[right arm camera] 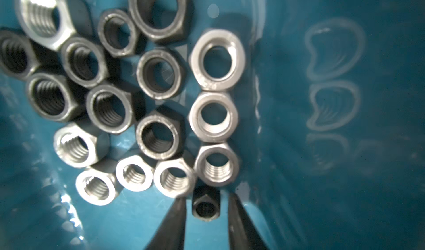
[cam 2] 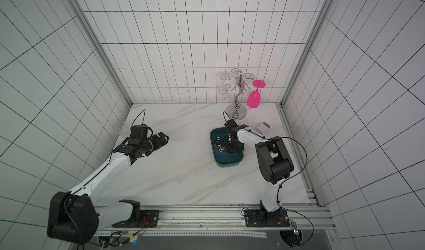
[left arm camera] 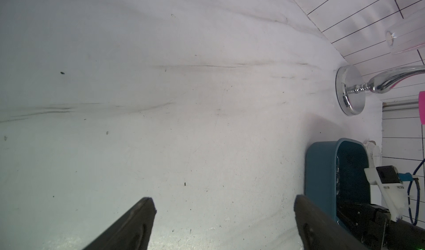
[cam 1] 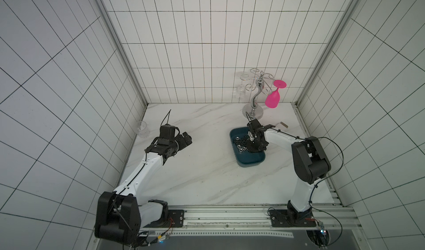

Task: Put the nuts on the desktop into the storage box
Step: Place the nut in the storage box, then reset both arms

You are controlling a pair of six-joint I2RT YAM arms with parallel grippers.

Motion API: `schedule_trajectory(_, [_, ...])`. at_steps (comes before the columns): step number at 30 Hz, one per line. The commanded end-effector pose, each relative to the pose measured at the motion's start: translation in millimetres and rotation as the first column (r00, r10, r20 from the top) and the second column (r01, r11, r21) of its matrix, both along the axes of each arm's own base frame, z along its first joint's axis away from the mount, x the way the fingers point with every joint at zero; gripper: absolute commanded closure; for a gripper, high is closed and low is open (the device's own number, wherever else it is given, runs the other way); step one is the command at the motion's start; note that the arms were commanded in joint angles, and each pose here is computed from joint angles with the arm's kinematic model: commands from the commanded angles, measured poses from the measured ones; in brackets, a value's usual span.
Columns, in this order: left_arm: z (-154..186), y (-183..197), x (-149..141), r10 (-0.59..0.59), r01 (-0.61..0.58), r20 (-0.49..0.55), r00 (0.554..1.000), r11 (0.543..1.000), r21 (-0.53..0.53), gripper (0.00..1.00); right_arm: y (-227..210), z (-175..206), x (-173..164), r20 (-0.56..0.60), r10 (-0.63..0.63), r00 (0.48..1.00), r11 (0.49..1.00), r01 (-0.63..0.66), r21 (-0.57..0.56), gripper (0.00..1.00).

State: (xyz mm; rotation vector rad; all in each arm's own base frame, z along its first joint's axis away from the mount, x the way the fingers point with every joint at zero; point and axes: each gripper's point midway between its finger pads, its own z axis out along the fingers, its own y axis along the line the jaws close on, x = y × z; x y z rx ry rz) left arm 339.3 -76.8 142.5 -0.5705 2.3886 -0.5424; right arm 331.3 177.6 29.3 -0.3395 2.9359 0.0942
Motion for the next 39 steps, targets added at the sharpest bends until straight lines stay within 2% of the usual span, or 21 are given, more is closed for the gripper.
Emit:
schedule_trajectory(1, [13, 11, 16, 0.017, -0.021, 0.053, 0.998, 0.996, 0.082, 0.02, 1, 31, 14, 0.096, -0.005, 0.995, 1.000, 0.002, 0.031, 0.47])
schedule_trajectory(7, [33, 33, 38, 0.003, -0.045, 0.164, 0.986, 0.967, 0.252, 0.02, 3, 94, 19, 0.281, -0.002, 0.960, 0.992, -0.032, 0.118, 0.37])
schedule_trajectory(9, [46, 42, 46, -0.009, -0.068, 0.228, 0.974, 0.943, 0.326, 0.02, 2, 120, 22, 0.362, -0.001, 0.932, 0.989, -0.053, 0.139, 0.29])
schedule_trajectory(12, [64, 68, 56, 0.011, -0.149, 0.320, 0.947, 0.899, 0.411, 0.02, -8, 159, 31, 0.491, -0.037, 0.870, 0.987, -0.044, 0.153, 0.16])
schedule_trajectory(16, [64, 110, 57, 0.080, -0.269, 0.412, 0.908, 0.864, 0.425, 0.02, -43, 189, 39, 0.626, -0.126, 0.769, 0.990, 0.055, 0.132, 0.01])
schedule_trajectory(17, [61, 113, 57, 0.075, -0.277, 0.431, 0.899, 0.860, 0.429, 0.02, -55, 193, 41, 0.646, -0.148, 0.749, 0.988, 0.092, 0.121, 0.01])
schedule_trajectory(21, [49, 120, 61, 0.025, -0.286, 0.473, 0.881, 0.823, 0.490, 0.02, -101, 183, 43, 0.666, -0.225, 0.711, 0.970, 0.226, 0.086, 0.01])
schedule_trajectory(23, [39, 126, 65, 0.039, -0.307, 0.471, 0.881, 0.806, 0.507, 0.02, -127, 177, 44, 0.678, -0.269, 0.684, 0.948, 0.311, 0.062, 0.01])
schedule_trajectory(26, [24, 127, 72, 0.040, -0.321, 0.497, 0.867, 0.808, 0.494, 0.02, -159, 166, 43, 0.718, -0.294, 0.631, 0.922, 0.386, 0.038, 0.01])
schedule_trajectory(31, [-6, 123, 77, 0.024, -0.298, 0.492, 0.870, 0.821, 0.487, 0.02, -181, 143, 47, 0.804, -0.234, 0.547, 0.929, 0.369, 0.019, 0.01])
schedule_trajectory(35, [-18, 126, 71, 0.042, -0.331, 0.526, 0.849, 0.819, 0.469, 0.02, -186, 107, 54, 0.797, -0.253, 0.548, 0.940, 0.335, 0.068, 0.01])
schedule_trajectory(39, [-25, 121, 69, 0.013, -0.320, 0.550, 0.835, 0.825, 0.465, 0.02, -194, 93, 59, 0.850, -0.235, 0.471, 0.942, 0.325, 0.081, 0.01])
